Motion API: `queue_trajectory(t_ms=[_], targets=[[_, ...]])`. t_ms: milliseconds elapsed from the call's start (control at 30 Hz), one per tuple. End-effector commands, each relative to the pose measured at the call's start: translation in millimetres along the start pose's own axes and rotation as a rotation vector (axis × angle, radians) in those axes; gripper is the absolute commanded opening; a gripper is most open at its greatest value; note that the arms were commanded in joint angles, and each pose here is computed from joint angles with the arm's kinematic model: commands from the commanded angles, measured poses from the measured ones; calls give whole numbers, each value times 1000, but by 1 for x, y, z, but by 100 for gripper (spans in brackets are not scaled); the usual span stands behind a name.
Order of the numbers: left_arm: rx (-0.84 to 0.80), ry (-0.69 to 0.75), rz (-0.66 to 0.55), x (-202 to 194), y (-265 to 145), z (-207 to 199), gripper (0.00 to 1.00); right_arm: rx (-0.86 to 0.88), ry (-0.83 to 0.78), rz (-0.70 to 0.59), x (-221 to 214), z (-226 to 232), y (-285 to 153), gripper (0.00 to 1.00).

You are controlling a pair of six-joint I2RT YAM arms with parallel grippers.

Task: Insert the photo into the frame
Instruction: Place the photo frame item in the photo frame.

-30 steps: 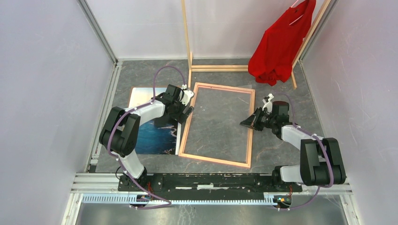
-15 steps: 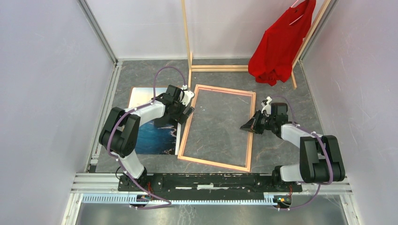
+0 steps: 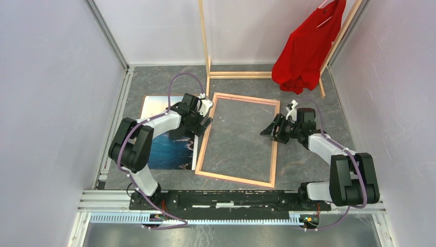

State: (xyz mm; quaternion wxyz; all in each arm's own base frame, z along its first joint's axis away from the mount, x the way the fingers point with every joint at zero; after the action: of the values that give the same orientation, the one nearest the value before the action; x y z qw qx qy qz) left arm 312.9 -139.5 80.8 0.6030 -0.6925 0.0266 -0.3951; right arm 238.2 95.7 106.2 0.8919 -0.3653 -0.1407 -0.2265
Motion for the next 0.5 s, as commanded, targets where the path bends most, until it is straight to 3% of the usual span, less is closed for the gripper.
queue_trajectory(t_ms=[0, 100, 467], targets=[[-29, 58, 35, -10, -1, -6, 100, -107, -117, -34, 24, 6, -3, 70], [-29, 57, 38, -10, 0, -6, 100, -180, -164, -24, 27, 7, -4, 80], [-30, 57, 32, -9, -1, -6, 100, -339, -269, 33, 28, 12, -7, 95]])
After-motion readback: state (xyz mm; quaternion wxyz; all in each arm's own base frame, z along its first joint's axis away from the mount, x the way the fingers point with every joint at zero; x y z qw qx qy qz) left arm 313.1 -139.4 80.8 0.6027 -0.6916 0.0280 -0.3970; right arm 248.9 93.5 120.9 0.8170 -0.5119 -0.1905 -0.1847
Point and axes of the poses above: each gripper's point midway between its finger pads, its own y axis out along the fingers, its own z axis along the line the jaws close on, x = y × z, the point moved 7 cm from there along -y, back along the fingers, and after that the axes turned 6 degrees about -y, right-handed, at the moved point
